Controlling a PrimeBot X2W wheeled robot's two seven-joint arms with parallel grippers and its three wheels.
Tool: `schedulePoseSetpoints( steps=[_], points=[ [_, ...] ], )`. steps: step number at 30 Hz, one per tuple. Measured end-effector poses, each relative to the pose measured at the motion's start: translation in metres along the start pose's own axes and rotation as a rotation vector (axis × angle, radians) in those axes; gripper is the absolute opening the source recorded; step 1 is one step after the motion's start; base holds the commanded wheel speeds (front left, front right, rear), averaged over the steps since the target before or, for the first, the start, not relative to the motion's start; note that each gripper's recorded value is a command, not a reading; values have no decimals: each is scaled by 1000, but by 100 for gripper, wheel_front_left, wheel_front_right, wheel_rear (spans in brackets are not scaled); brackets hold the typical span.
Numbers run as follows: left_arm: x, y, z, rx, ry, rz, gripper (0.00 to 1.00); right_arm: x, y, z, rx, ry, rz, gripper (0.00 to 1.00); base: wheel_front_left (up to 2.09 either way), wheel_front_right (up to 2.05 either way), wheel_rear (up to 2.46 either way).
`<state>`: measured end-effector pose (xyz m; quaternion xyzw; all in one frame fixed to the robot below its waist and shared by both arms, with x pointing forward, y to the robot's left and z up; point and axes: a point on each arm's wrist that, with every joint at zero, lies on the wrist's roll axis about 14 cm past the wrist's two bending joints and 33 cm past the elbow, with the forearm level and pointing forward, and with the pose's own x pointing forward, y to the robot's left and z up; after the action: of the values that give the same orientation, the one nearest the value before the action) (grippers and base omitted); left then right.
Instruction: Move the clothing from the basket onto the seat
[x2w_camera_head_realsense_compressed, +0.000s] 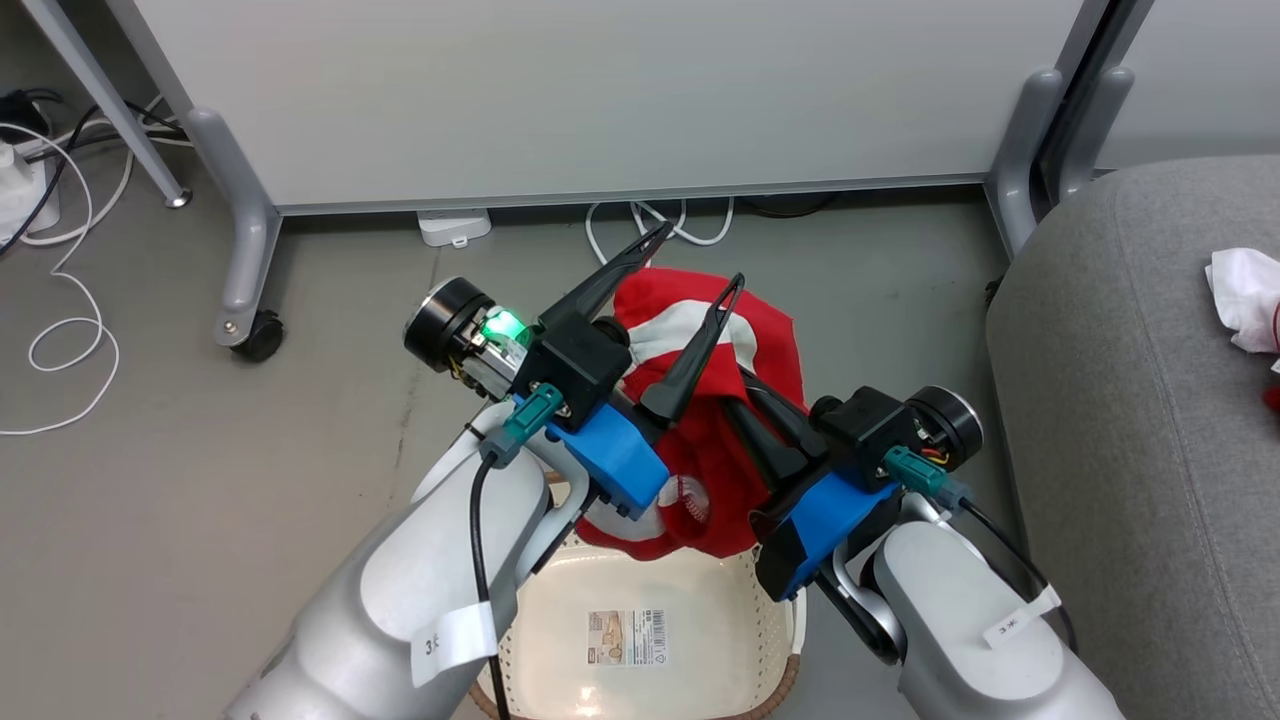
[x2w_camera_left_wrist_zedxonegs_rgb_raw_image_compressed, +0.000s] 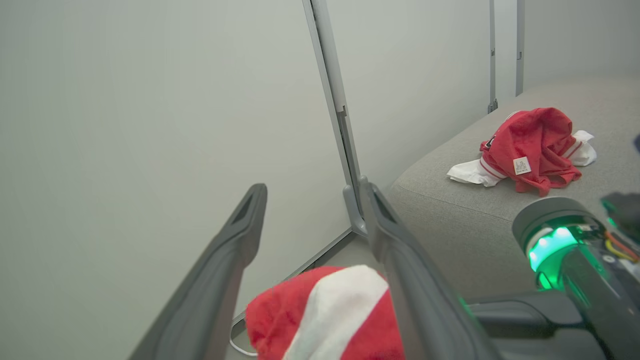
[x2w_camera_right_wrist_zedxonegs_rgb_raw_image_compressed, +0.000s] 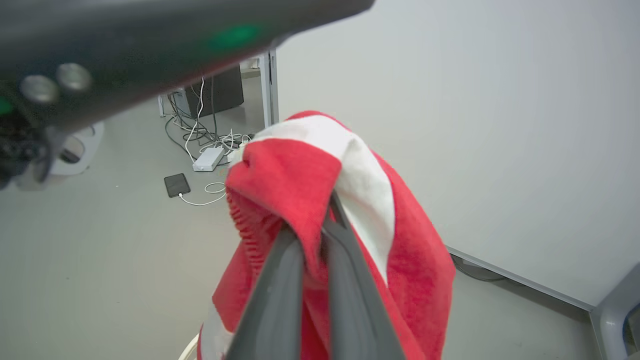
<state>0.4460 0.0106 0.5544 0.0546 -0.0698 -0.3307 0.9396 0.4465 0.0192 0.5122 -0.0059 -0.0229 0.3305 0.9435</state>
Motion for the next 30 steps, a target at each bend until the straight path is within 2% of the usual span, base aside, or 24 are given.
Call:
schedulePoseSetpoints(
  steps=[5,12,23,30],
  points=[
    [1,0,-1,-5,1,-1,100,-1,-5,1,8,-4,-17,0,0,0,0],
    [7,-4,-10,-17,11,-20,100,-5,-30,0,27,-12,-92,0,0,0,0],
    [25,-23,-30,-49,31,-96,100,-28,-93,0,-8,-26,-277,0,0,0,0],
    [41,-43,-45,-69,42,-174,100,-60,-144,6,-46,-43,-437,0,0,0,0]
  ],
)
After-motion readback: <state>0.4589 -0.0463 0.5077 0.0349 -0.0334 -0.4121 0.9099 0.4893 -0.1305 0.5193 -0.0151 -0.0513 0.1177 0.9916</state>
